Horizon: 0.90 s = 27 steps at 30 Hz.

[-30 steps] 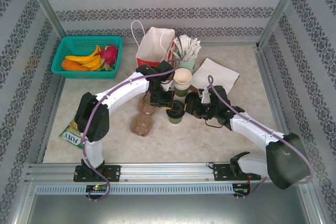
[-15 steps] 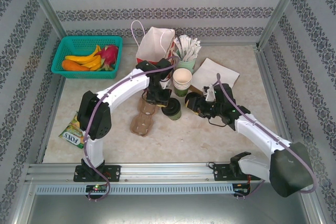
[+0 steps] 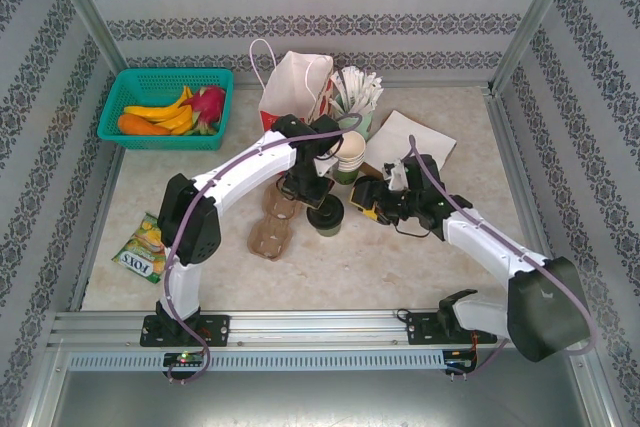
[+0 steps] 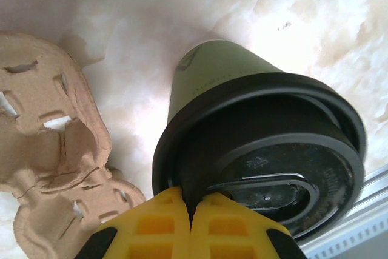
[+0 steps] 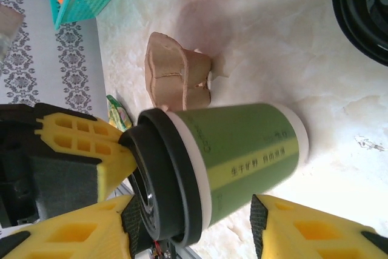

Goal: Pack the takeout coffee

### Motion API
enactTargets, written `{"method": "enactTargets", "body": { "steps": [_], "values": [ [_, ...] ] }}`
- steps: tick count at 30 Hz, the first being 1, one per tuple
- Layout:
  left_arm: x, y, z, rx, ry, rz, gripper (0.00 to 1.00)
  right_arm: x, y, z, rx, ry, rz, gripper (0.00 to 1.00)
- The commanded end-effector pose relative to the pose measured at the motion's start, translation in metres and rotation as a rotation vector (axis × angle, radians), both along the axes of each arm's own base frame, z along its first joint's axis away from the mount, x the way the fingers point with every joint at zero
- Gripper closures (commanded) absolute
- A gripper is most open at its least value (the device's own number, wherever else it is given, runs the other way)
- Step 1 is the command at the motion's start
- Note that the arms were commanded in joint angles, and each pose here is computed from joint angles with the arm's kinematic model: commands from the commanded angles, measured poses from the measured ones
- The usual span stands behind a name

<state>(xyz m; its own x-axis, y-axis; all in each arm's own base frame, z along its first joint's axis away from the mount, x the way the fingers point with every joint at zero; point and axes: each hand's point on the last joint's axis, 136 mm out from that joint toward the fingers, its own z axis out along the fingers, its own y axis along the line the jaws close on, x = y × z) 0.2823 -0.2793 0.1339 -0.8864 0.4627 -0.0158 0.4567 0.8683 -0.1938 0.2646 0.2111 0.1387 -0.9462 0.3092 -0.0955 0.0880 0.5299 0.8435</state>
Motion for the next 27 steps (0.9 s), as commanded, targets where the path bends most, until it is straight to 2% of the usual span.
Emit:
{"method": "enactTargets", "body": {
  "steps": [1, 7, 14, 22, 27],
  "values": [
    [-0.015, 0.007, 0.000, 0.048, 0.044, -0.111, 1.00, 0.000, 0.005, 0.002, 0.029, 0.037, 0.029, 0.48],
    [-0.009, 0.007, -0.003, 0.058, 0.026, -0.102, 1.00, -0.004, 0.022, -0.005, 0.065, 0.086, 0.110, 0.47],
    [-0.011, -0.001, -0.001, 0.031, 0.027, -0.099, 1.00, -0.004, 0.029, -0.009, 0.065, 0.103, 0.130, 0.49],
    [-0.012, -0.016, -0.003, -0.009, 0.039, -0.099, 1.00, -0.014, 0.027, -0.038, 0.023, 0.183, 0.141, 0.51],
    [-0.017, -0.026, -0.018, -0.021, 0.070, -0.103, 1.00, -0.019, 0.024, -0.061, -0.019, 0.237, 0.120, 0.54]
  ]
}}
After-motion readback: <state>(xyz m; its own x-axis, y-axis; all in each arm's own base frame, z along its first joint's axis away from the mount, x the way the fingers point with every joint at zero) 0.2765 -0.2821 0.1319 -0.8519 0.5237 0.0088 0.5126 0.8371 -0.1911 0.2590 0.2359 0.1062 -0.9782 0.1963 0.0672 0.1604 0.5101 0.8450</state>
